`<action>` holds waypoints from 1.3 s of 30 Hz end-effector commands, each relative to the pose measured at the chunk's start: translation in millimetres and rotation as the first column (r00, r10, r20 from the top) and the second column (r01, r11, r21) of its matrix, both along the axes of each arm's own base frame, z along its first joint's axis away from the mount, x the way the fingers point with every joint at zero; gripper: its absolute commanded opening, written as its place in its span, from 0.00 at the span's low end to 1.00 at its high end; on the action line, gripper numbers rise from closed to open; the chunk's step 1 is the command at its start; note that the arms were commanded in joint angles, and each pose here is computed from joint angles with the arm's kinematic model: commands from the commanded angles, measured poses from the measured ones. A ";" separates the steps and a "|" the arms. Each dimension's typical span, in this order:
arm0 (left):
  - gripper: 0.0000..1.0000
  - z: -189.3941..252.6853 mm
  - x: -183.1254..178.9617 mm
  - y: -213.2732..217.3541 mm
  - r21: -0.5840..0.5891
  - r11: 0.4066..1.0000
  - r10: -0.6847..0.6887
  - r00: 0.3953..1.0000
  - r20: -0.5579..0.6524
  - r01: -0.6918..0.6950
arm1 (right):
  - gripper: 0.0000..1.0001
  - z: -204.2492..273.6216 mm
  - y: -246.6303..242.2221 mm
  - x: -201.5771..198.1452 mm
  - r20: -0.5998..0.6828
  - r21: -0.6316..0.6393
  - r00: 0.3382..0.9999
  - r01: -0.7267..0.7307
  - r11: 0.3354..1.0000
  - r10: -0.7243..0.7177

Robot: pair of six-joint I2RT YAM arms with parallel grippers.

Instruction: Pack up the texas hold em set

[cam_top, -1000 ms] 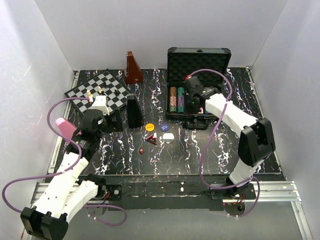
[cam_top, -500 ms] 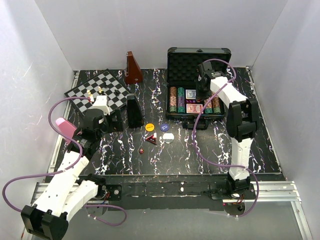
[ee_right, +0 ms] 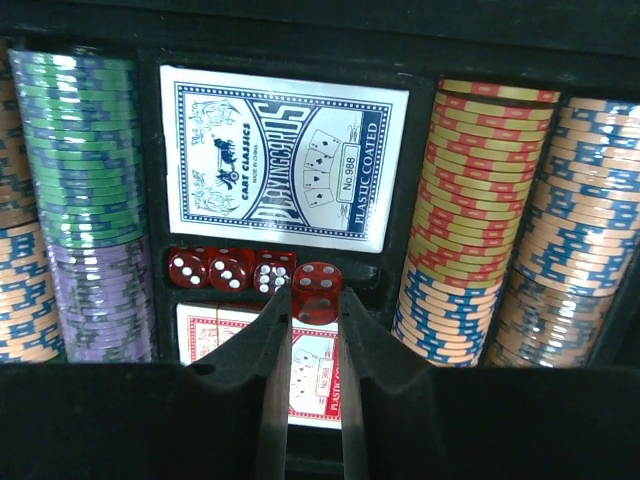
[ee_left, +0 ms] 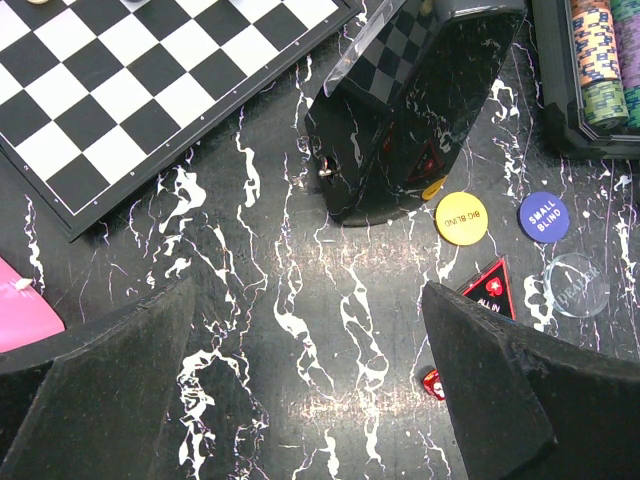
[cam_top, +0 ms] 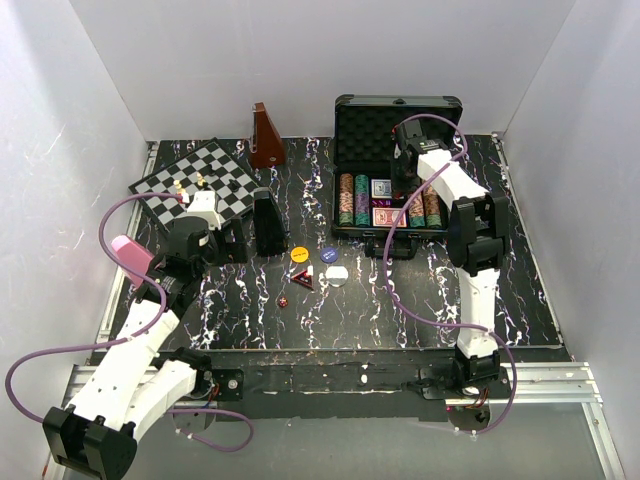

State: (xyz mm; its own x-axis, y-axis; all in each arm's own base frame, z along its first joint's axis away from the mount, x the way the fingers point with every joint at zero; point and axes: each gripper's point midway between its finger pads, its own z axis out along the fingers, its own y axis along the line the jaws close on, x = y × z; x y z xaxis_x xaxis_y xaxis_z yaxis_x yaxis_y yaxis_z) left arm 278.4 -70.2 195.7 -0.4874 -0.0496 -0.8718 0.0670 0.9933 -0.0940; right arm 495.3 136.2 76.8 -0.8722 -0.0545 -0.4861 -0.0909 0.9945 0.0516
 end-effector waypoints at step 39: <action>0.98 13.1 2.8 -0.9 -0.001 1.000 -0.006 1.000 0.029 0.007 | 0.06 -22.4 8.4 -1.9 -0.063 0.044 0.997 -0.041 0.998 0.043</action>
State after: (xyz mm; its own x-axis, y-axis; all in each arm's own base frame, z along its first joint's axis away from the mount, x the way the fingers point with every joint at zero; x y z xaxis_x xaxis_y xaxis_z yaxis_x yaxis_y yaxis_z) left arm 278.4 -70.4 195.4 -0.4884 -0.0489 -0.8712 0.0677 0.9933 -0.0937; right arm 486.2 141.9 49.3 -0.9068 -0.0783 -0.4143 -0.1205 0.9897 0.0767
